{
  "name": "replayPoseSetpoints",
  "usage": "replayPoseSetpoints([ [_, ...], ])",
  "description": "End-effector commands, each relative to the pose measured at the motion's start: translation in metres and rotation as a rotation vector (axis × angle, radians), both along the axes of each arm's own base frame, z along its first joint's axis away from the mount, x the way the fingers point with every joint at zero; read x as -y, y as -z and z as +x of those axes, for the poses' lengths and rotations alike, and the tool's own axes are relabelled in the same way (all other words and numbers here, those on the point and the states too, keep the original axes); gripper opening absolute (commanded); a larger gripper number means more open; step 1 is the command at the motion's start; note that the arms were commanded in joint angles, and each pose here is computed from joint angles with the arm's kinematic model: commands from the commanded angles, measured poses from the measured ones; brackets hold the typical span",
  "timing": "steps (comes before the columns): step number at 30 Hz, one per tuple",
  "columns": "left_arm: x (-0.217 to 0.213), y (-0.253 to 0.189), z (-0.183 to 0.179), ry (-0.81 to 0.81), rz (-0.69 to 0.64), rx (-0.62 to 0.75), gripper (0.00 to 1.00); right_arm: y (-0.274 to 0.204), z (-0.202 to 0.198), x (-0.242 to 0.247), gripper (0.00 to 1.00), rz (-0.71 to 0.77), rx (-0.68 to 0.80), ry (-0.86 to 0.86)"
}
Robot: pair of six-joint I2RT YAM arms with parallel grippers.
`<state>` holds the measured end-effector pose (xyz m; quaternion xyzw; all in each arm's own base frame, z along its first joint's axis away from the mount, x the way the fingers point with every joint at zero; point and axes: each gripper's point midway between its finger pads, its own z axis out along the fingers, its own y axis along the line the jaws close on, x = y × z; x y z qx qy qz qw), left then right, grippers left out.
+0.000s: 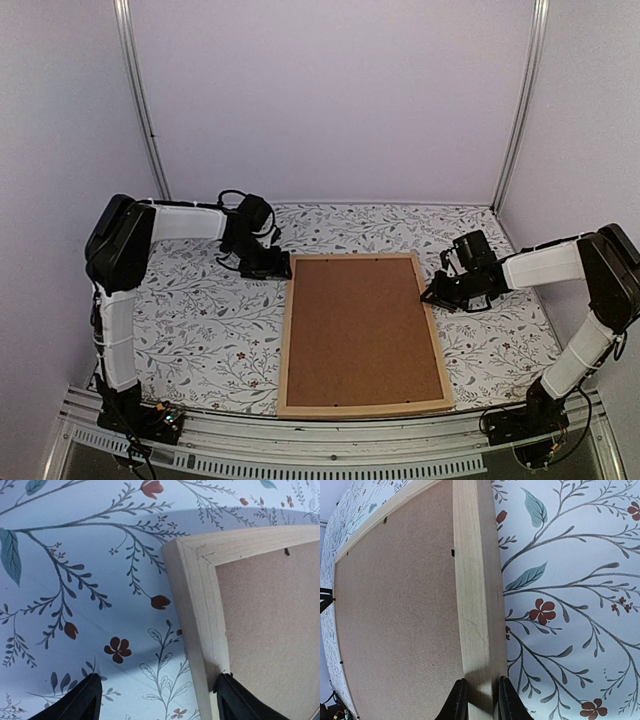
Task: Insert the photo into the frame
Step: Press the fastener onto the frame body.
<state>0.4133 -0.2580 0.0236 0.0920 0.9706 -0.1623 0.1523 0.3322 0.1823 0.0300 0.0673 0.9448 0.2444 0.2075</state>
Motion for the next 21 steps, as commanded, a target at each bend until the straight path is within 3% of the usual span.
replayPoseSetpoints([
  [1,0.006,0.006,-0.002,0.009,0.003,-0.036,0.81,0.014,-0.022,-0.011,0.01,0.044,-0.085,-0.006],
  [21,0.021,0.030,-0.022,0.027,0.070,-0.085,0.81,0.018,-0.026,-0.016,0.01,0.050,-0.096,-0.014],
])
